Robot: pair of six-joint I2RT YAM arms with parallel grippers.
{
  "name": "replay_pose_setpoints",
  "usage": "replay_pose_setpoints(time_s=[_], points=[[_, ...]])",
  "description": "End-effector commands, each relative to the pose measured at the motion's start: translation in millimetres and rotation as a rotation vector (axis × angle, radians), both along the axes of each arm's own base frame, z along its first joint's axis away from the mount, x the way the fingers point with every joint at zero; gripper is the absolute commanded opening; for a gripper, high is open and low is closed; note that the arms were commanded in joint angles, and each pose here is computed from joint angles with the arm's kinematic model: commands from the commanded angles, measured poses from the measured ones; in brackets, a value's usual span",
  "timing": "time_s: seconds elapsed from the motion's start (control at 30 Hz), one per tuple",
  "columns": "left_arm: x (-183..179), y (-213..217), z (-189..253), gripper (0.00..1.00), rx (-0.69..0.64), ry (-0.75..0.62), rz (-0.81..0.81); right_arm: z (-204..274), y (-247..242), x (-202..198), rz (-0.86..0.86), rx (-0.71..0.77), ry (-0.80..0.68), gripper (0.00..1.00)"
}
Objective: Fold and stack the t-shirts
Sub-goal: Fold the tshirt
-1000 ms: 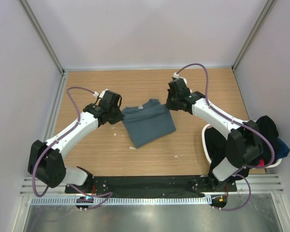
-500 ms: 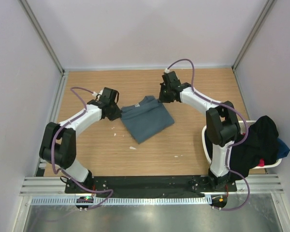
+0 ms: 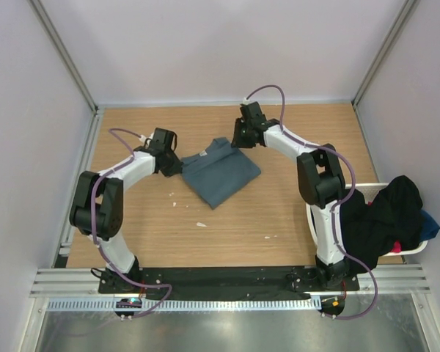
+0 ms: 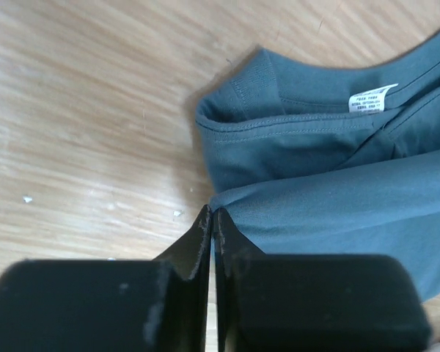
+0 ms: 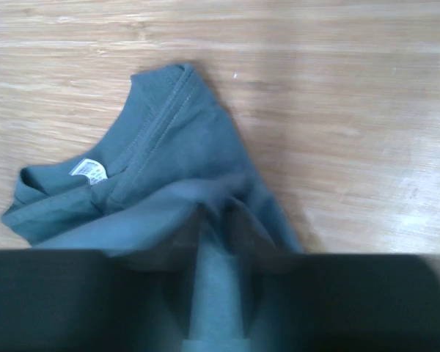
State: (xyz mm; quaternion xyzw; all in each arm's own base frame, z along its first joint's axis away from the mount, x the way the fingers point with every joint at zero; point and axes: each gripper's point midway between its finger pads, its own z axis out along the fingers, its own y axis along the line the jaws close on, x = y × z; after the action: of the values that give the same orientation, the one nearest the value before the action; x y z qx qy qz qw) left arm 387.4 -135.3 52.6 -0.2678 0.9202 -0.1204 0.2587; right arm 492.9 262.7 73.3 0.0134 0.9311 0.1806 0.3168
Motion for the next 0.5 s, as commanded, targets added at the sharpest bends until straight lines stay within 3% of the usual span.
replay_pose_setpoints(time_s=[0.0, 0.03, 0.07, 0.1, 0.17, 0.23, 0.37, 0.43, 0.47], points=[[31.2, 10.7, 23.8, 0.06, 0.038, -0.092, 0.015, 46.0, 4.1, 39.1, -0.005, 0.058, -0.146, 0.39], [35.6, 13.3, 29.0, 0.15, 0.044, -0.099, 0.019, 47.8, 2.1, 40.6, -0.004, 0.051, -0.138, 0.51], [38.0, 15.6, 31.8, 0.39, 0.053, -0.101, 0.023, 44.6, 2.4, 42.6, 0.005, 0.047, -0.127, 0.59], [40.8, 18.5, 35.1, 0.54, 0.073, -0.110, 0.010, 60.9, 5.1, 48.9, 0.012, 0.057, -0.153, 0.67], [50.1, 20.0, 51.8, 0.75, 0.092, -0.142, -0.009, 69.1, 2.6, 47.3, 0.028, 0.049, -0.148, 0.73], [48.4, 25.1, 65.6, 0.78, 0.130, -0.145, -0.029, 91.0, 4.9, 42.0, 0.054, 0.070, -0.173, 0.81], [32.9, 14.2, 107.9, 0.78, 0.044, -0.211, -0.054, 123.0, 12.9, 15.5, 0.132, 0.156, -0.202, 0.81], [18.1, -1.6, 107.7, 0.73, -0.036, -0.244, -0.078, 125.1, 19.2, -3.2, 0.173, 0.217, -0.204, 0.67], [9.0, -9.8, 119.2, 0.65, -0.099, -0.276, -0.071, 121.8, 22.9, -9.4, 0.187, 0.234, -0.198, 0.59]])
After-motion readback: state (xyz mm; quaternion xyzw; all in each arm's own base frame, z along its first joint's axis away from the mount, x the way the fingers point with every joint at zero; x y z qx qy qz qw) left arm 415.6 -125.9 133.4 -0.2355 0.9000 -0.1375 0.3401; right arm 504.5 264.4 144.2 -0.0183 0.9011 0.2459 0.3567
